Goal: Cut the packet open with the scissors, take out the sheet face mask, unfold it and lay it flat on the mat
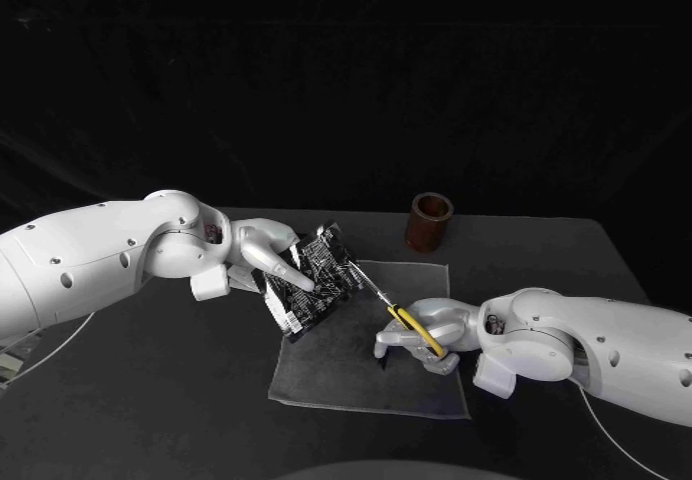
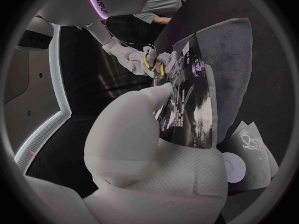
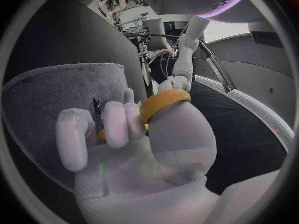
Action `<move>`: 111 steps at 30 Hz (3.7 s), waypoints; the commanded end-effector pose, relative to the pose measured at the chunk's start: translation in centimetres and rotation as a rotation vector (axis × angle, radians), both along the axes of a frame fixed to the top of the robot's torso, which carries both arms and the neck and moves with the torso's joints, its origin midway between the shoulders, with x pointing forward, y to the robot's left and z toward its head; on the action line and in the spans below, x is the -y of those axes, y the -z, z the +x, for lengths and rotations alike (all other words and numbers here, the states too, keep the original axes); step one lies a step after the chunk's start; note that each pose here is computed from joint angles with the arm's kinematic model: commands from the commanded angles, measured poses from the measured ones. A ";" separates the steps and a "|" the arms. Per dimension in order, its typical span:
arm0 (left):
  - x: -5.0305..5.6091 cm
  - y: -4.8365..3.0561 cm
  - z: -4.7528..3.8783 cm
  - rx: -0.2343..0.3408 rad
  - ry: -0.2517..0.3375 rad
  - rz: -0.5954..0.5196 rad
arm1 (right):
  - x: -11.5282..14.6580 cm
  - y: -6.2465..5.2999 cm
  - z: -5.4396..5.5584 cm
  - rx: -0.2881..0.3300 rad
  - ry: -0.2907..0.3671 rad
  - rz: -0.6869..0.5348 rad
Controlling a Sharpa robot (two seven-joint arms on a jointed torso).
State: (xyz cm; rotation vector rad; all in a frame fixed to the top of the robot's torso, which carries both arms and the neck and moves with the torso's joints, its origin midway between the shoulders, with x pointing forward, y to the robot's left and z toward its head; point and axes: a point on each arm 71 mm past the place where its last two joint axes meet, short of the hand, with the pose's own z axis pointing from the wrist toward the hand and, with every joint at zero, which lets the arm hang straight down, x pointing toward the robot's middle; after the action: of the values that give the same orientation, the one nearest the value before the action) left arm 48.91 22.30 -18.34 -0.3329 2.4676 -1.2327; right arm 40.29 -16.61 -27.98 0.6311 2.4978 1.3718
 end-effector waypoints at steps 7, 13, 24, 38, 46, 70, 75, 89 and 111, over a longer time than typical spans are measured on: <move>0.5 0.04 -0.35 -0.019 0.042 -0.008 | -0.3 -0.6 0.7 0.043 0.015 0.050; 0.4 0.06 -0.30 -0.020 0.041 -0.007 | -0.1 -0.6 0.8 0.044 -0.016 0.056; 0.2 0.10 -0.17 -0.022 0.037 -0.005 | 0.3 -0.6 0.3 0.028 -0.098 0.058; 0.2 0.14 -0.17 -0.027 0.044 -0.003 | 0.2 -0.8 0.2 0.010 -0.120 0.083; 0.2 0.17 -0.26 -0.034 0.053 -0.001 | 0.1 -0.9 0.2 -0.001 -0.134 0.094; -0.1 0.41 -0.50 -0.079 0.103 0.017 | 0.7 -0.7 0.0 -0.045 -0.245 0.081; -0.1 0.49 -0.44 -0.092 0.105 0.021 | 0.7 -0.7 -0.1 -0.058 -0.269 0.087; 0.0 0.66 -0.27 -0.122 0.112 0.031 | 0.4 -1.0 0.5 -0.065 -0.245 0.140; 0.1 0.64 -0.41 -0.131 0.131 0.029 | 0.1 -1.0 0.5 -0.087 -0.265 0.134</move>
State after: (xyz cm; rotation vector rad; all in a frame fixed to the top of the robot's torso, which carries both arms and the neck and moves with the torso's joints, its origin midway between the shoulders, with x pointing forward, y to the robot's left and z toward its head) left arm 48.85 22.32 -18.82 -0.2876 2.6162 -1.2522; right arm 40.70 -16.67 -27.35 0.3947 2.6504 1.6033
